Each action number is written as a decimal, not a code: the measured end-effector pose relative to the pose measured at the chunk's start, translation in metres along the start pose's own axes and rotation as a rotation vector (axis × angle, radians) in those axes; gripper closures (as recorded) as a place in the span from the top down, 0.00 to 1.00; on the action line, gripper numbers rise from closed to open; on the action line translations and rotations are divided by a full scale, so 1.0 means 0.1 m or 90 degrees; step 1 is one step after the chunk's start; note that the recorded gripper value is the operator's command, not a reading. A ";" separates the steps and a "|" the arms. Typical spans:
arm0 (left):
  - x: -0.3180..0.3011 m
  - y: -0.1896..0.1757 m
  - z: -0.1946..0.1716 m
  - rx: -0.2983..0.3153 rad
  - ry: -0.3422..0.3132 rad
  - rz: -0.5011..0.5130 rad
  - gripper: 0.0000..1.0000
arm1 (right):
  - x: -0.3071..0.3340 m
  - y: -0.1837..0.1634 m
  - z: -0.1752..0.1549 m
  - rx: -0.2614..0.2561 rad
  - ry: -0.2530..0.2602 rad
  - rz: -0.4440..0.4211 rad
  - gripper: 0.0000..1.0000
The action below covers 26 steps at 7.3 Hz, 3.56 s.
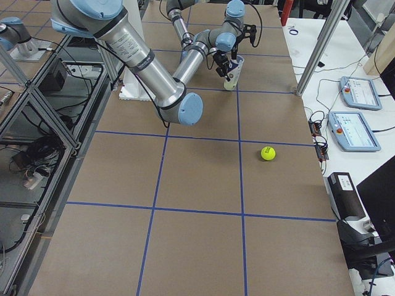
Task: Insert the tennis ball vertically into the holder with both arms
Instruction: 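Raise the right gripper and move it toward the second yellow ball, then lower the right gripper onto the second yellow ball and grasp it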
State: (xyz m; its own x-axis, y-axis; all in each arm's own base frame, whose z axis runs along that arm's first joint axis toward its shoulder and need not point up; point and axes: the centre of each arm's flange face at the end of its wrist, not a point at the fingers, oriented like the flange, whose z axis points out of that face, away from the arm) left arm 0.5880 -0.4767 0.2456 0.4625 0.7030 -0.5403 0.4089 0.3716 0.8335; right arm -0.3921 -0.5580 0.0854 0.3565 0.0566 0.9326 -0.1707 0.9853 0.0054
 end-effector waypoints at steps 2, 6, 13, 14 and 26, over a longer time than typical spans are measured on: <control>0.00 -0.01 0.00 0.000 0.000 0.000 0.78 | 0.76 -0.50 -0.33 0.004 0.025 -0.022 0.99; 0.02 0.01 0.00 -0.001 0.002 0.000 0.84 | 2.39 -0.95 -0.45 -0.007 0.115 -0.143 0.99; 0.01 0.02 -0.01 -0.001 0.001 0.001 0.84 | 4.10 -1.50 -0.18 -0.074 0.250 -0.286 0.99; 0.01 0.01 -0.01 -0.001 0.001 0.001 0.84 | 4.19 -1.59 -0.08 -0.074 0.270 -0.294 0.99; -0.06 -0.02 -0.01 0.001 -0.005 0.002 0.84 | 4.41 -1.65 0.90 -0.036 0.311 -0.351 0.00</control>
State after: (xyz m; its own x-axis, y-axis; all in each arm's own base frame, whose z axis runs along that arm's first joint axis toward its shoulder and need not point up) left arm 0.5838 -0.4808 0.2477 0.4692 0.6995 -0.5391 0.4095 0.3685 0.8346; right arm -0.2894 -0.7102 0.5288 0.7480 -0.3962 0.5325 0.1942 0.8978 0.3953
